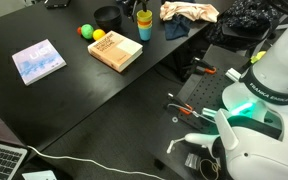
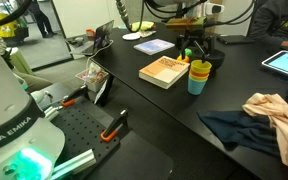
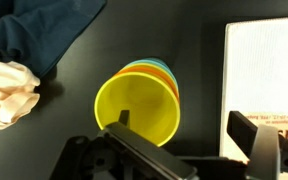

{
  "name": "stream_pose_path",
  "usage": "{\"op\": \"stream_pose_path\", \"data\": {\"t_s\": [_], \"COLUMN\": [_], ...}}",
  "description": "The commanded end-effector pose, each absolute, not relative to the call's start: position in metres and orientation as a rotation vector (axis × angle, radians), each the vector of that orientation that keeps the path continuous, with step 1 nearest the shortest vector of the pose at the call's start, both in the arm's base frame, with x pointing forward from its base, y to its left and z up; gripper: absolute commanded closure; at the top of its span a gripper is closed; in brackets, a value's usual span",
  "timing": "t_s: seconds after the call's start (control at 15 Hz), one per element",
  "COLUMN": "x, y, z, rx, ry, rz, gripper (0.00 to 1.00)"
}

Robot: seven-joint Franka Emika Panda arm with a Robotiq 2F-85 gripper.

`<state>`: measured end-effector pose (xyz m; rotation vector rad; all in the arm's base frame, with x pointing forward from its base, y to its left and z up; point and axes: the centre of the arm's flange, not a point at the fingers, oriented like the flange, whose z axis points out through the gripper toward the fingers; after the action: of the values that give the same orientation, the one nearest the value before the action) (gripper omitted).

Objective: Remove the yellow, orange and yellow cups and put them on the table

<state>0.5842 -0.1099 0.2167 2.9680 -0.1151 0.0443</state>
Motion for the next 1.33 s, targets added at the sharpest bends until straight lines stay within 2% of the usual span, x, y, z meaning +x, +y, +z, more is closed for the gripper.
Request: {"op": "stream_pose_path", "data": {"t_s": [0.0,0.07,0.13,0.2,0.73,0.93,1.07,1.27], "x": [0.601,0.602,0.602,0.603,0.596,0.594,0.593,0.591], "y": [-0.111,-0.111,-0.112,-0.112,-0.114,-0.115,-0.116,-0.117], "z": [0.216,0.217,0.216,0.216,0.218,0.223,0.229,0.242], "rx": [2.973,2.975,2.980,2.983,2.990,2.977,2.969,2.959], "ry": [-0.142,-0.147,-0.150,-0.157,-0.194,-0.189,-0.190,-0.194], "rz": [0.081,0.085,0.086,0.088,0.076,0.068,0.031,-0.024], "gripper": [0.00,0.07,0.18,0.34,0.95,1.00,0.96,0.96]}}
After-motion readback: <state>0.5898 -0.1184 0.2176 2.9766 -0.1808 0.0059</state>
